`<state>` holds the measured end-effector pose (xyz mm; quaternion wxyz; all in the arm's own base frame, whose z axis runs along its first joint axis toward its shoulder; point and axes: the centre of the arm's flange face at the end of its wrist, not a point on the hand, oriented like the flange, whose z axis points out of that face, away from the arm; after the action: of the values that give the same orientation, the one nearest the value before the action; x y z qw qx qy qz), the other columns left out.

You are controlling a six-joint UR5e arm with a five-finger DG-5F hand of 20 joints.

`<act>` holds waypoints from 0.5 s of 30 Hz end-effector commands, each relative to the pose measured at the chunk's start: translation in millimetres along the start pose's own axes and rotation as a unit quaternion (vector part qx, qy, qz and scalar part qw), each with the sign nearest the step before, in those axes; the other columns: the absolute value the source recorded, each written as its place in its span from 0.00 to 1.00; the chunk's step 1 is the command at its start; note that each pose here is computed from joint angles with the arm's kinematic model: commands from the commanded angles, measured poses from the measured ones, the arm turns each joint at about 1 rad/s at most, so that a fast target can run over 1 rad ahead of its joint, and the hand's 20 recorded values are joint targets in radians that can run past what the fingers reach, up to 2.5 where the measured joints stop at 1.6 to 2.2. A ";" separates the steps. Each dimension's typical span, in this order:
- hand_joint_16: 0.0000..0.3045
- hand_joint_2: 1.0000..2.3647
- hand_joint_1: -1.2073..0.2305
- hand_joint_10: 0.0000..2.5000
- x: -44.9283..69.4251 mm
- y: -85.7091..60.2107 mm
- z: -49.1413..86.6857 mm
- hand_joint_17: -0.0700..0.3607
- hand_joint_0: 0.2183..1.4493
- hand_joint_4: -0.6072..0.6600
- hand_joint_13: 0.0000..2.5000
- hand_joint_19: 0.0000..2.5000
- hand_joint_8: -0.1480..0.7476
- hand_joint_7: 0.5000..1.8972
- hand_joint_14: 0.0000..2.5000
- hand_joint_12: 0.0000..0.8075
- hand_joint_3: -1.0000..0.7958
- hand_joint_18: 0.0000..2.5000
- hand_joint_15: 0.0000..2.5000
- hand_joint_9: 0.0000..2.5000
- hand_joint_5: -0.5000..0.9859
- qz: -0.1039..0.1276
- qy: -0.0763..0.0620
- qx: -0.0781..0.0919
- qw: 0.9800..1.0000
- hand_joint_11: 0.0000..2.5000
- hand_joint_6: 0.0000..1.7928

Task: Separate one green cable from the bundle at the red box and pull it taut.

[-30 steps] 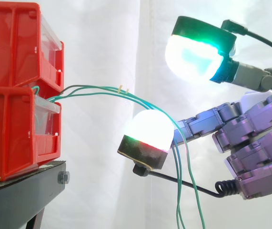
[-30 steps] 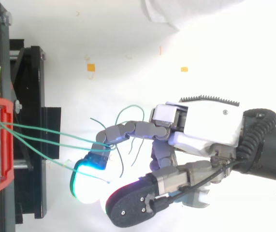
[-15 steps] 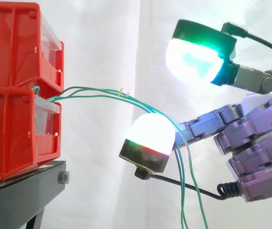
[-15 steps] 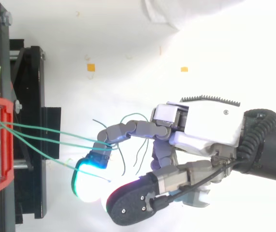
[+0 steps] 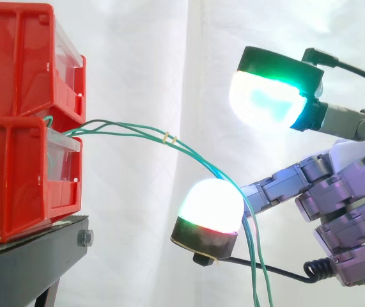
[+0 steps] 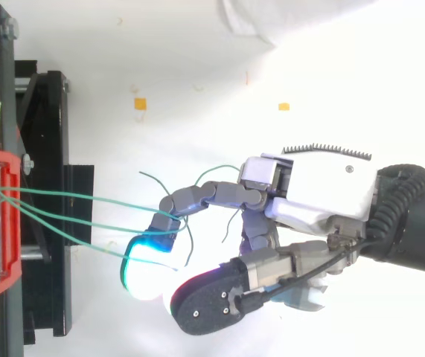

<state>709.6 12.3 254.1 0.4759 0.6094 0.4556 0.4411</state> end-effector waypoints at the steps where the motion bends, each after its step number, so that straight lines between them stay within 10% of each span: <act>1: 0.24 0.00 0.44 0.01 -1.9 0.4 0.3 0.54 0.21 0.69 0.84 0.35 0.44 0.30 0.00 0.45 0.28 0.92 0.57 0.84 0.37 0.003 -0.002 0.000 1.000 0.42 0.28; 15: 0.24 0.00 0.44 0.01 1.9 0.2 -0.3 0.55 0.20 0.69 0.80 0.34 0.47 0.27 0.01 0.47 0.28 0.89 0.55 0.81 0.35 -0.002 -0.002 -0.002 1.000 0.41 0.28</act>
<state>709.5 12.1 253.8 0.4757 0.6104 0.4550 0.4406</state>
